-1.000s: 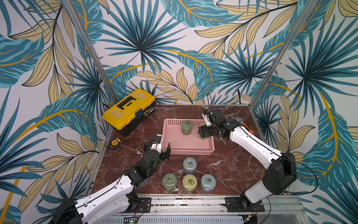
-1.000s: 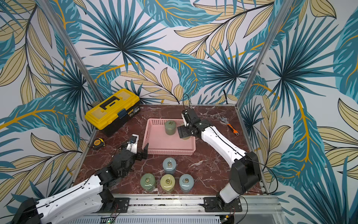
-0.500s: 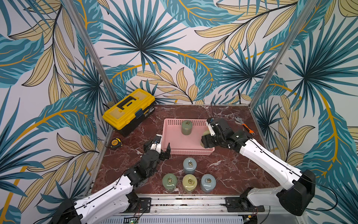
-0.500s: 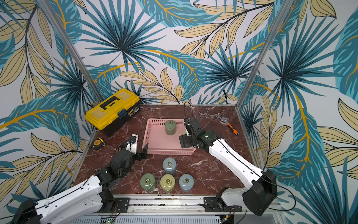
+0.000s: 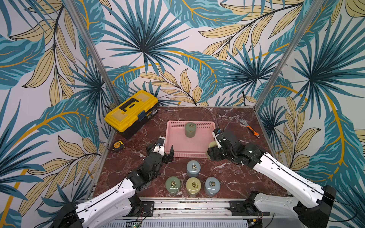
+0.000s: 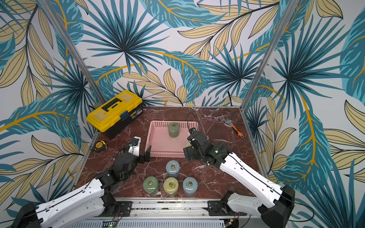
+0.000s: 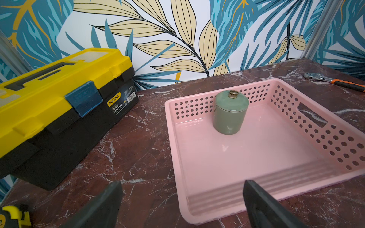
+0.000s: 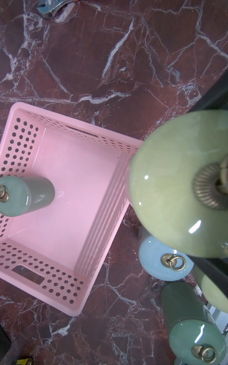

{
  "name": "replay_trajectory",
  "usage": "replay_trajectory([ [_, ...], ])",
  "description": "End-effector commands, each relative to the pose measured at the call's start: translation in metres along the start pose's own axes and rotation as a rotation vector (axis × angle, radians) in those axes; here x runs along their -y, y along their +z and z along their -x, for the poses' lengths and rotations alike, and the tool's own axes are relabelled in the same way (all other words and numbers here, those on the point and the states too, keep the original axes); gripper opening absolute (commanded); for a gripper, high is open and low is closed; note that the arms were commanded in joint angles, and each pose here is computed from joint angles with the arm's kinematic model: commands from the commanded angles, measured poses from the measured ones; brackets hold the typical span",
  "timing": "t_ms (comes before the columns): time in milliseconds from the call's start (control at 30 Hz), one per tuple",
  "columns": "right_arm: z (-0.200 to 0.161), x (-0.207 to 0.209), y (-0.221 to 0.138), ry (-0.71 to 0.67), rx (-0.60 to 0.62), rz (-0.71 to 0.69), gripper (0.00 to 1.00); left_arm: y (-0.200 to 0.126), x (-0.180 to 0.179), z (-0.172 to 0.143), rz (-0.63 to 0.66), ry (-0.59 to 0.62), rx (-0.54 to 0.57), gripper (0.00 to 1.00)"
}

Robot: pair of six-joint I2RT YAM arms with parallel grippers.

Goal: Take the tea canister out of the basket
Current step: Place the tea canister at the center of the board.

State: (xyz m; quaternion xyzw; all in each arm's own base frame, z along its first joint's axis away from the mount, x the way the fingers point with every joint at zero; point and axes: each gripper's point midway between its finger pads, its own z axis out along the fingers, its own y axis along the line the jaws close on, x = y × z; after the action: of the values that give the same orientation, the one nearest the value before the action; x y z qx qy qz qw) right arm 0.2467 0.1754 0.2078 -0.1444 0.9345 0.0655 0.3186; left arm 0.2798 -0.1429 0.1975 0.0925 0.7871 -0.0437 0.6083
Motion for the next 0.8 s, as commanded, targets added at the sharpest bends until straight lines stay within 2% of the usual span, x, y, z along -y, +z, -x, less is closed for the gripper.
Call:
replay_trajectory([
  [0, 0.000, 0.001, -0.007, 0.045, 0.041, -0.011, 0.60, -0.001, -0.004, -0.010, 0.005, 0.007, -0.013, 1.00],
  [767, -0.051, -0.026, 0.038, 0.099, -0.044, 0.022, 0.60, 0.000, -0.003, -0.011, 0.008, 0.011, -0.015, 1.00],
])
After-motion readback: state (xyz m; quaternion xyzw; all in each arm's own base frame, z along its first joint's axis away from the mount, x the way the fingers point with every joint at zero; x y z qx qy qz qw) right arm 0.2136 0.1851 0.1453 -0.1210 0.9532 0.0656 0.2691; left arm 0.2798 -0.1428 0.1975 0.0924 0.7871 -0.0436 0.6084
